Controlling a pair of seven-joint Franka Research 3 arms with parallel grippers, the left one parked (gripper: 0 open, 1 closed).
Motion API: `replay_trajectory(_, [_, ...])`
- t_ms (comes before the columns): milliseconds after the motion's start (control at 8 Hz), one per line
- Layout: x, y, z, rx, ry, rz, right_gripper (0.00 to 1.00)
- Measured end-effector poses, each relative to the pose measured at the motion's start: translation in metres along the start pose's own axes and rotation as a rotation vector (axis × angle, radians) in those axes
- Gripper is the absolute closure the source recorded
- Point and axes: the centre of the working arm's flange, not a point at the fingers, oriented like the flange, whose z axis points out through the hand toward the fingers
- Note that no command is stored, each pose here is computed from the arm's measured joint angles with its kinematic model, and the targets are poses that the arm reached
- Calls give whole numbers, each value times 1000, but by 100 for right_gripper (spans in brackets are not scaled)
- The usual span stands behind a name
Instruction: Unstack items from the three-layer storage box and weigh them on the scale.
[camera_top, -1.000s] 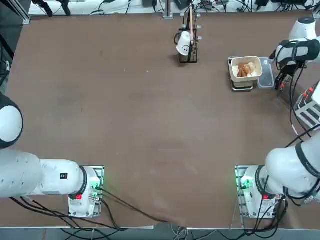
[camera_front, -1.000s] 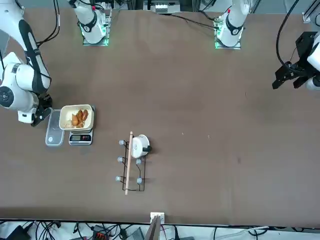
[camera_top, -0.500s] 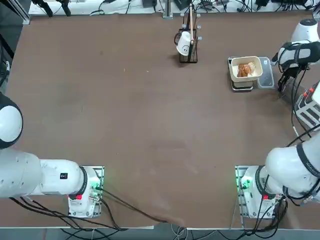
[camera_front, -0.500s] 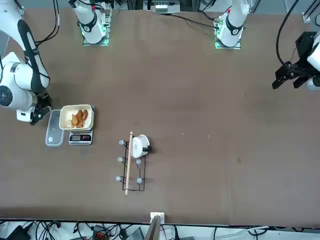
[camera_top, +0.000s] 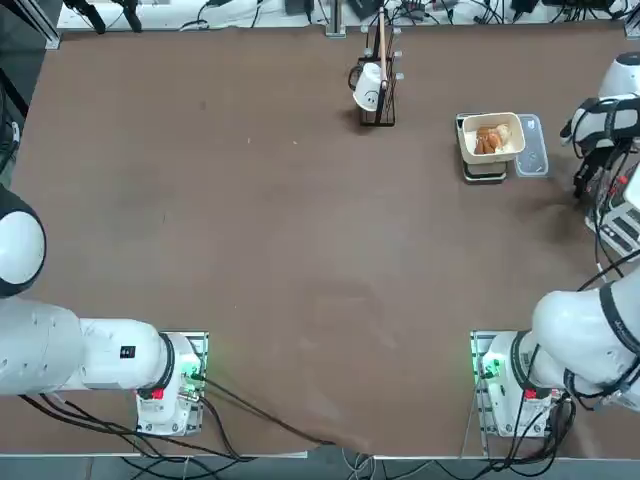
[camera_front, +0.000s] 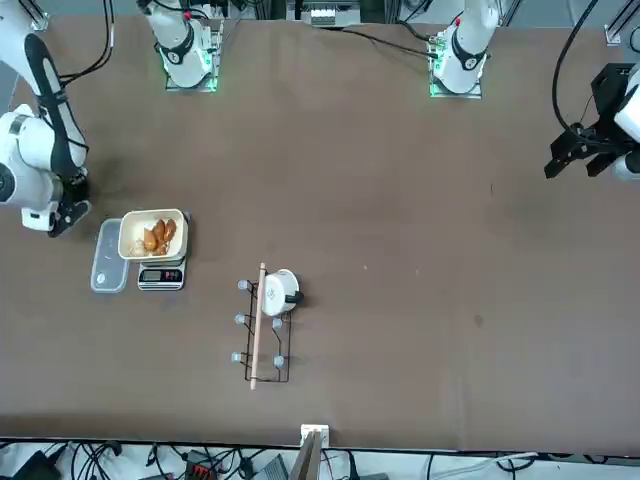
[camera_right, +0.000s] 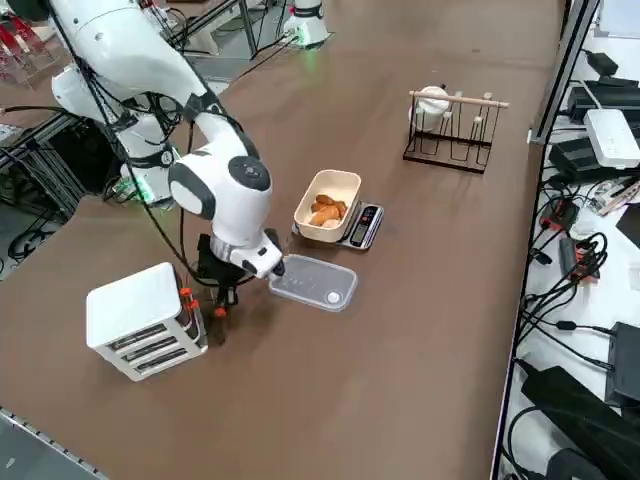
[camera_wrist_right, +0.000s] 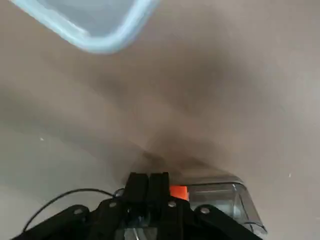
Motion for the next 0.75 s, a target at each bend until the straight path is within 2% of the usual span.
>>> replay_trajectory(375, [-21,5,12,12,-15,17,97])
replay_trajectory(750, [-24,6,9,9,-10,12,97])
